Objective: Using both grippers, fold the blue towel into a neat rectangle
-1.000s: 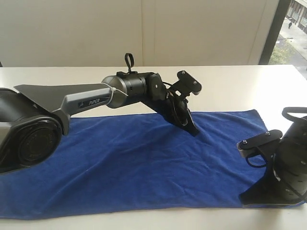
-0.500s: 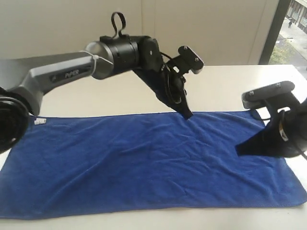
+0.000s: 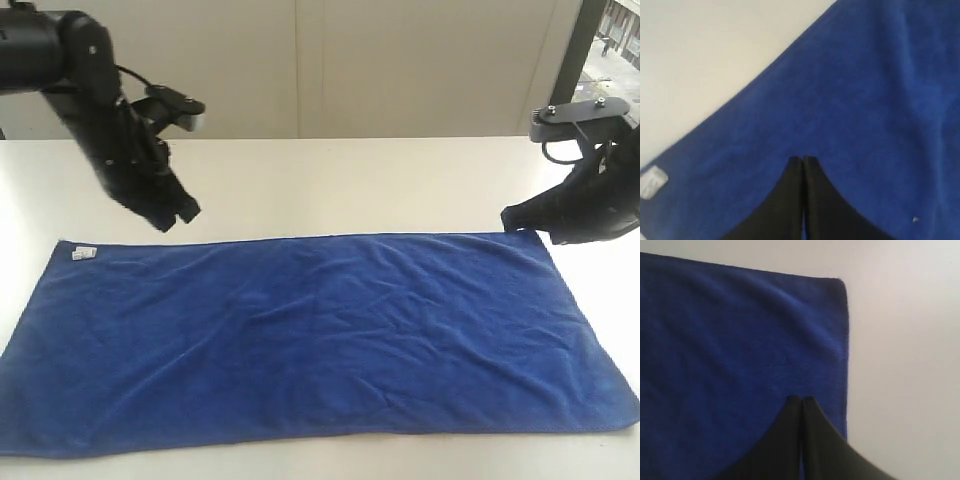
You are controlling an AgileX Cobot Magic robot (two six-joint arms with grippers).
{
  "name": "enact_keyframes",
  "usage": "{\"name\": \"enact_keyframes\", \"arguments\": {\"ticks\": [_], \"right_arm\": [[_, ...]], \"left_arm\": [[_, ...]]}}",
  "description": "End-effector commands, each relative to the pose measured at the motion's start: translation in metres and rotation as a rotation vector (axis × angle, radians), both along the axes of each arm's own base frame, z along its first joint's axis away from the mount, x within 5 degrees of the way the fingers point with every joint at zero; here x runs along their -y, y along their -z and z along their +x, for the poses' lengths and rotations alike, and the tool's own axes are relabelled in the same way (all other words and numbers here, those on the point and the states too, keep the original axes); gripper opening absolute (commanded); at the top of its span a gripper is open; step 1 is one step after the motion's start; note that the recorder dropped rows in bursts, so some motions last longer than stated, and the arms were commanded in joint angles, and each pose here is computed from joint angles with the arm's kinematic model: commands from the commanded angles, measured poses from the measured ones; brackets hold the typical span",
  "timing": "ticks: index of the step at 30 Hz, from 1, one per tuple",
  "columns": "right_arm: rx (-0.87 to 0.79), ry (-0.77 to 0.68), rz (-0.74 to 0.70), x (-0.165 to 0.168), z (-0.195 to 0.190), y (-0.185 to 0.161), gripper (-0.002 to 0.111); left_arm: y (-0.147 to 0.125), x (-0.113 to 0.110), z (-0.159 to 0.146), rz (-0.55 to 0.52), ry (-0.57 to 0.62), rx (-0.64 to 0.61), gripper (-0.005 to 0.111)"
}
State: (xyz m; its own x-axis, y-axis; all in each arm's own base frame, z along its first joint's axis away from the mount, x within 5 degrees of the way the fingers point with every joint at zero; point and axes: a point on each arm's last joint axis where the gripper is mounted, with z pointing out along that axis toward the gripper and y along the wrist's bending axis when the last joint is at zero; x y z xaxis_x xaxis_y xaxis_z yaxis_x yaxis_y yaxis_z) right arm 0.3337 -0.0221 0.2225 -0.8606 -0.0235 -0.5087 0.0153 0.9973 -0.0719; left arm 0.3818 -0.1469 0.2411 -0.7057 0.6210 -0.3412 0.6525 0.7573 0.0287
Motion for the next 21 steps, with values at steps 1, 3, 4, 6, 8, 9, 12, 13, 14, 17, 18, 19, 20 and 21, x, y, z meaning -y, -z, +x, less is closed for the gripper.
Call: {"name": "enact_keyframes", "arguments": {"ticks": [1,3,4,6,8,9,12,13,14,17,18,19,20,21], "right_arm": [[-0.103,-0.065,0.089,0.009,0.016,0.020,0.000],[-0.136,-0.067,0.090,0.010,0.022,0.030,0.000],[-0.149,-0.070,0.090,0.010,0.024,0.035,0.000],[-0.167,-0.070,0.091,0.011,0.026,0.043,0.000],[-0.183,-0.073,0.087,0.011,0.027,0.048,0.000],[-0.189,-0.074,0.085,0.011,0.027,0.051,0.000],[-0.202,-0.079,0.079,0.012,0.028,0.055,0.000],[-0.208,-0.079,0.080,0.012,0.028,0.057,0.000],[-0.210,-0.079,0.080,0.012,0.028,0.057,0.000],[-0.233,-0.086,0.068,0.013,0.028,0.063,0.000],[-0.241,-0.082,0.070,0.013,0.028,0.065,0.000],[-0.256,-0.083,0.070,0.013,0.026,0.070,0.000],[-0.263,-0.082,0.071,0.013,0.026,0.072,0.000],[-0.272,-0.082,0.072,0.013,0.025,0.075,0.000]], "left_arm": [[0.015,-0.037,-0.023,-0.019,-0.151,-0.021,0.000],[0.030,-0.050,-0.034,-0.014,-0.202,-0.035,0.000],[0.037,-0.054,-0.037,-0.014,-0.219,-0.036,0.000],[0.053,-0.061,-0.046,-0.014,-0.252,-0.040,0.000],[0.066,-0.063,-0.051,-0.015,-0.266,-0.032,0.000],[0.071,-0.064,-0.053,-0.017,-0.273,-0.023,0.000],[0.080,-0.065,-0.056,-0.026,-0.298,-0.006,0.000],[0.082,-0.065,-0.057,-0.027,-0.300,0.000,0.000],[0.083,-0.066,-0.057,-0.029,-0.301,0.008,0.000],[0.083,-0.066,-0.056,-0.034,-0.303,0.025,0.000],[0.085,-0.066,-0.056,-0.033,-0.303,0.025,0.000],[0.085,-0.065,-0.055,-0.034,-0.303,0.028,0.000],[0.088,-0.065,-0.055,-0.031,-0.304,0.022,0.000],[0.090,-0.065,-0.054,-0.029,-0.303,0.022,0.000]]}}
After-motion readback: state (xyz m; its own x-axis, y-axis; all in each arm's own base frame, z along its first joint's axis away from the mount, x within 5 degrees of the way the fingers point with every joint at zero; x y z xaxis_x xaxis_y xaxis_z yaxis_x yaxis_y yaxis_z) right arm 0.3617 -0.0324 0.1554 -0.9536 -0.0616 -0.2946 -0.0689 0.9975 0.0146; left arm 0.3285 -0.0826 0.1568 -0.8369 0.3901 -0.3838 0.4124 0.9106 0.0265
